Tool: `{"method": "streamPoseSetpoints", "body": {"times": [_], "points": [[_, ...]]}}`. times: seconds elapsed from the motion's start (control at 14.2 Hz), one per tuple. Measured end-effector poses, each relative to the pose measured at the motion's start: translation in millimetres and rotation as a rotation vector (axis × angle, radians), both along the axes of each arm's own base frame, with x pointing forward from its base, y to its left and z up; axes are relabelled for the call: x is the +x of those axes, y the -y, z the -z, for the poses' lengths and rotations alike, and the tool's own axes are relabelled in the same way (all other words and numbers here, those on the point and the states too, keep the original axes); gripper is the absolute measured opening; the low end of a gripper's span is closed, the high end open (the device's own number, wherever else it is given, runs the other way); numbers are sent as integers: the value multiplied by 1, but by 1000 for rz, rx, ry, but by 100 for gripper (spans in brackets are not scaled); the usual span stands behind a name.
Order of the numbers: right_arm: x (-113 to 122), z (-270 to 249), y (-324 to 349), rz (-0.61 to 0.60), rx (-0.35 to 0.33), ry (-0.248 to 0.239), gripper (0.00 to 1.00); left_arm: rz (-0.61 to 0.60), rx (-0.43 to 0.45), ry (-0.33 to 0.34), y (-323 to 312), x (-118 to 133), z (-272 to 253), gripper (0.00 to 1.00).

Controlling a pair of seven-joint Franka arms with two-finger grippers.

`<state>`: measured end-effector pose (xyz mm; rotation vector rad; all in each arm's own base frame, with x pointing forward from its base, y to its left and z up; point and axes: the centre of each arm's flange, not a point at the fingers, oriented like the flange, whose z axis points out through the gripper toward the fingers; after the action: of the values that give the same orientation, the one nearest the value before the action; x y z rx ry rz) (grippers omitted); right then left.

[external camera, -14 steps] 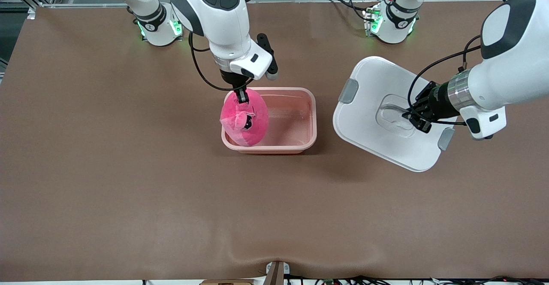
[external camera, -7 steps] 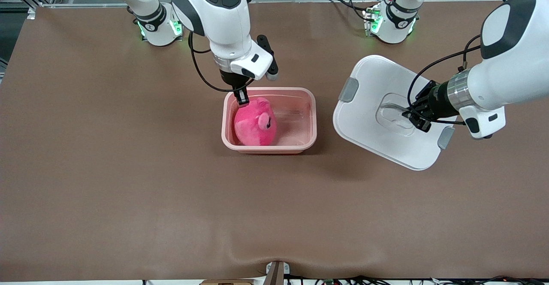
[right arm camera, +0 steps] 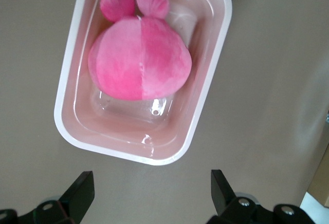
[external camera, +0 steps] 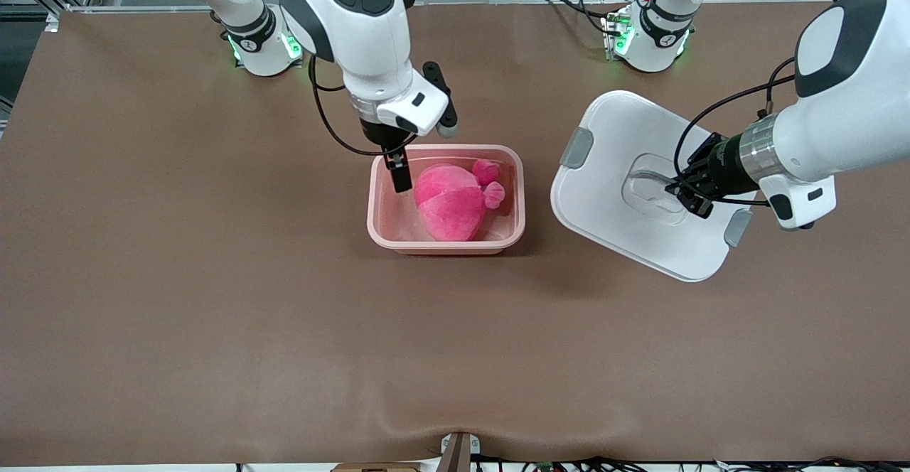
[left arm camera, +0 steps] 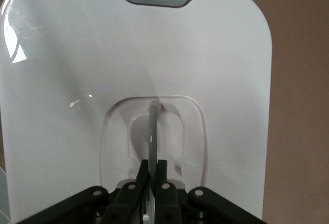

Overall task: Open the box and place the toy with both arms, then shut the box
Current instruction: 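Lower the lid onto the box with the left gripper while the right gripper withdraws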

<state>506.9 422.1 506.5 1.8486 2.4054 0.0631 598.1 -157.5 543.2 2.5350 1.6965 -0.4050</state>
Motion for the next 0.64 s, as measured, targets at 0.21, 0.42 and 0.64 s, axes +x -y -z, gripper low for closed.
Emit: {"method": "streamPoseSetpoints", "body": {"times": [0.21, 0.42, 0.64], "points": [[30, 2, 45, 101, -9, -33, 100, -22, -4, -6, 19, -5, -2, 7], [49, -7, 99, 349, -28, -83, 100, -77, -6, 9, 59, -10, 1, 7], [45, -35, 135, 534, -41, -103, 100, -143, -21, 22, 108, -15, 14, 7]]}}
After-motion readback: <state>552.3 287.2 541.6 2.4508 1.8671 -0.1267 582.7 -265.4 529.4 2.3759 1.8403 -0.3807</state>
